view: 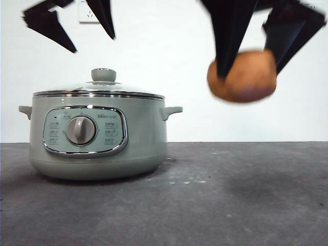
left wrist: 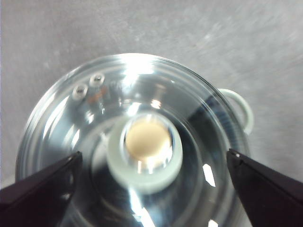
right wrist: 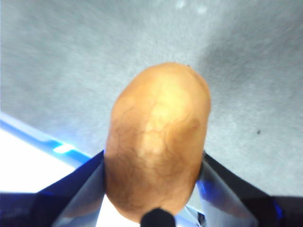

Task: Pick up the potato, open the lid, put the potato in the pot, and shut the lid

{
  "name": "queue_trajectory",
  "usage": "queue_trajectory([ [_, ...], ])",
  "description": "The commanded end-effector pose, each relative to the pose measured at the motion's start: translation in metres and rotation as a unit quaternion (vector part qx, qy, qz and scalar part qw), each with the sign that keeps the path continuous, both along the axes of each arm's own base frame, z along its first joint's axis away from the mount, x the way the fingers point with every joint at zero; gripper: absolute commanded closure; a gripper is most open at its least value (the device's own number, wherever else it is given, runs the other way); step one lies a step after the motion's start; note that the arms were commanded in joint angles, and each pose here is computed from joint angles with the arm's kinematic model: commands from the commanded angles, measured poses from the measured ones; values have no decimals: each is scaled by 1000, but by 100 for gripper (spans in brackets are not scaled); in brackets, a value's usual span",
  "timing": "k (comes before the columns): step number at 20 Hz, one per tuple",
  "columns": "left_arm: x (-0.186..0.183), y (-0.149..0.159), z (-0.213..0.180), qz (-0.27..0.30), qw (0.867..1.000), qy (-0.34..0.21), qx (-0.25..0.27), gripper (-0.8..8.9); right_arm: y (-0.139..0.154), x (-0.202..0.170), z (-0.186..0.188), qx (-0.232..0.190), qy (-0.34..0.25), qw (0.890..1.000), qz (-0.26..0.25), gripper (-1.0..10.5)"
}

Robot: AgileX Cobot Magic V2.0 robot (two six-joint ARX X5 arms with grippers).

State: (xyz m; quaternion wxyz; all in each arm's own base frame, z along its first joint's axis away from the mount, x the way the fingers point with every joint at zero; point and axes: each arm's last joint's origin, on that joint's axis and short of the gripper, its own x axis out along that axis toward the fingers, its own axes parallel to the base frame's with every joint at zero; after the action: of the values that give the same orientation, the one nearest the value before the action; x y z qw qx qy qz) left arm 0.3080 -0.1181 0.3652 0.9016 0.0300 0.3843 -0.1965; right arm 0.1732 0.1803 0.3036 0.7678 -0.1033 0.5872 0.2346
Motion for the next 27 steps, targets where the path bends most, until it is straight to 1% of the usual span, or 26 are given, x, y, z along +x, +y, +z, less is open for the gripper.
queue_trajectory([
  [1, 16, -13, -8, -17, 999, 1, 37, 249, -11, -11, 14, 14, -16, 1000, -2, 963],
  [5, 31, -21, -25, -17, 999, 27, 42, 250, -22, -21, 27, 24, -46, 999, -7, 962],
  [7, 34, -23, -33, -17, 998, 42, 48, 251, -23, -21, 28, 22, -49, 999, -9, 962],
  [11, 38, -24, -40, -18, 997, 50, 51, 262, -23, -20, 28, 16, -57, 998, -12, 962],
  [13, 38, -24, -40, -18, 997, 54, 52, 403, -23, -20, 28, 15, -58, 998, -12, 963],
  [15, 38, -24, -40, -18, 997, 54, 53, 501, -23, -20, 28, 15, -59, 998, -13, 962],
  [18, 38, -24, -41, -18, 997, 56, 53, 785, -23, -20, 28, 13, -63, 998, -15, 963],
  [19, 38, -24, -41, -18, 997, 56, 53, 829, -23, -20, 28, 12, -62, 998, -15, 962],
  [24, 37, -22, -38, -10, 997, 47, 64, 822, -23, -19, 28, 13, -66, 998, -17, 963],
  [27, 31, -19, -25, -9, 998, 37, 58, 822, -19, -15, 34, 33, -82, 996, -26, 962],
])
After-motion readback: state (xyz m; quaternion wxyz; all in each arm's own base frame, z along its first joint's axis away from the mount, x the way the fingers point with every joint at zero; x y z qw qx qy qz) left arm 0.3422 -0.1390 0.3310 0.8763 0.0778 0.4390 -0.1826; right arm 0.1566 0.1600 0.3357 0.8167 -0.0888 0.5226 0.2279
